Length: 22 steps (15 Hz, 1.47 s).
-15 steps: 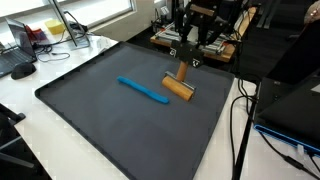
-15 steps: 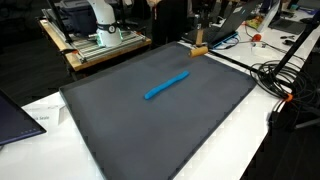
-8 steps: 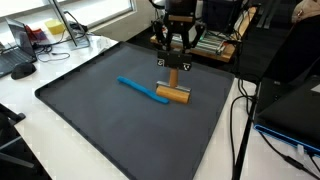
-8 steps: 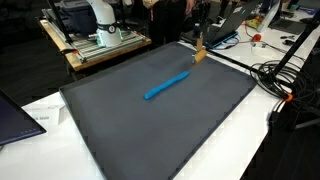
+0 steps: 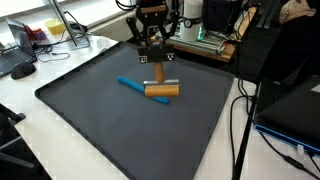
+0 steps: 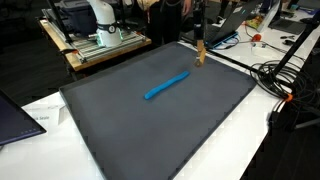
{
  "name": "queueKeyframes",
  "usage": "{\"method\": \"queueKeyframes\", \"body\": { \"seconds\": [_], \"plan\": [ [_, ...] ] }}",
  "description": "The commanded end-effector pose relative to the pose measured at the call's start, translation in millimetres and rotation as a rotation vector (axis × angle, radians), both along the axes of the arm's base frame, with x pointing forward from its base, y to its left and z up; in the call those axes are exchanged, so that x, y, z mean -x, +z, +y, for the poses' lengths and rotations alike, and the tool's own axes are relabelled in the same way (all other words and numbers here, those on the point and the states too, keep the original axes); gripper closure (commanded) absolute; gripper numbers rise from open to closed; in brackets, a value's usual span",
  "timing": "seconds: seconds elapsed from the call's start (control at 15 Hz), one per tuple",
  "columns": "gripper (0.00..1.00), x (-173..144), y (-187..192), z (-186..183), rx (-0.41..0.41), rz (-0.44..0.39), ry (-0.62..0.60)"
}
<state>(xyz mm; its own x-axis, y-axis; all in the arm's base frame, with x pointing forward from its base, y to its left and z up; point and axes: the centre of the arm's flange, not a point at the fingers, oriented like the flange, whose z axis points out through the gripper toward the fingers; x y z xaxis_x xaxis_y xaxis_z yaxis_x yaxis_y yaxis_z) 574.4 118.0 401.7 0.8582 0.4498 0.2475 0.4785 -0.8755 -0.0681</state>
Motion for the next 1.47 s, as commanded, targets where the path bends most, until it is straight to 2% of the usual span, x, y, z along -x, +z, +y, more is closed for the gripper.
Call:
{"method": "queueKeyframes", "body": {
  "seconds": [0.0, 0.27, 0.53, 0.6, 0.67, 1.07, 1.13, 1.4],
  "plan": [
    [0.78, 2.3, 35.0, -84.2, -0.057, 0.030, 0.131],
    [0.78, 4.2, 51.0, -155.0, -0.024, 0.112, 0.283],
    [0.78, 20.7, 58.0, -207.5, 0.038, 0.076, 0.423],
    [0.78, 22.7, 62.4, -213.2, 0.002, 0.057, 0.462],
    [0.53, 10.6, 47.5, -210.8, 0.026, 0.083, 0.390],
    [0.53, 12.8, 53.5, -210.8, 0.025, 0.063, 0.446],
    [0.78, 12.8, 53.5, -210.5, 0.025, 0.063, 0.447],
    [0.78, 22.2, 62.7, -187.3, 0.100, -0.013, 0.520]
  ]
}}
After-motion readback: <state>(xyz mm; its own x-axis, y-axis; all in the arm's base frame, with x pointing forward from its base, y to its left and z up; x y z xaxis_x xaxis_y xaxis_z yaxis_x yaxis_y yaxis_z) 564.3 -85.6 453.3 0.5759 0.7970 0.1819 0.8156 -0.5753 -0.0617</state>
